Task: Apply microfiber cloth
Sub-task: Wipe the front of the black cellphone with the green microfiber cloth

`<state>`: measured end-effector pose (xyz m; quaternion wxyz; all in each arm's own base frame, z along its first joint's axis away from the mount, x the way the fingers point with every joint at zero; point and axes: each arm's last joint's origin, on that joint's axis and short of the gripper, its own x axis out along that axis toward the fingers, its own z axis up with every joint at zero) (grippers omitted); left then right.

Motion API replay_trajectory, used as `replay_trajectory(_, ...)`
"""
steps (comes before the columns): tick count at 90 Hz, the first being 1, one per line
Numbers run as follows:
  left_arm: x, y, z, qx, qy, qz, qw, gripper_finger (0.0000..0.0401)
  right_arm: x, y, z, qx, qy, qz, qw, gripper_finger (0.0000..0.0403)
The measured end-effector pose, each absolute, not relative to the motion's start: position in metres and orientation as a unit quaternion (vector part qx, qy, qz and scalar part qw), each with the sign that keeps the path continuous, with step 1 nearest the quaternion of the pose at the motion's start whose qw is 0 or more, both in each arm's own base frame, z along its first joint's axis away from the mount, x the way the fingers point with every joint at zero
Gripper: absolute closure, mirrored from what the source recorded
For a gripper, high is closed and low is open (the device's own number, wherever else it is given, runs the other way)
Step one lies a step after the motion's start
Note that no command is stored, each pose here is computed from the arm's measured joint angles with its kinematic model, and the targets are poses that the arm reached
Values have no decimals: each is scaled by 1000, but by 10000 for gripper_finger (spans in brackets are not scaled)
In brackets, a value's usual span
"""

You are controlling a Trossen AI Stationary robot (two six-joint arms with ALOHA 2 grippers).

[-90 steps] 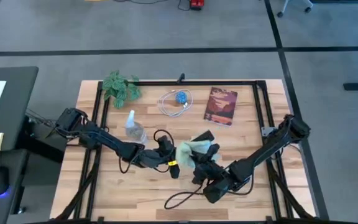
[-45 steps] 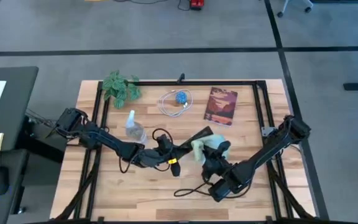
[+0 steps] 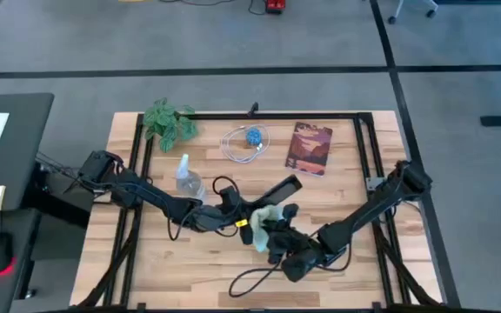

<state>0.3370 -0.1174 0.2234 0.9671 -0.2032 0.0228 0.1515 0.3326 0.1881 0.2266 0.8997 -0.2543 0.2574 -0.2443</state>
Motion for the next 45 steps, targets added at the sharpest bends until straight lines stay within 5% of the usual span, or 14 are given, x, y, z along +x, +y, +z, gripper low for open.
replay_trajectory(45, 331, -129, 218, -199, 54, 147, 967, 388, 278, 157, 253, -274, 282, -344, 853, 402)
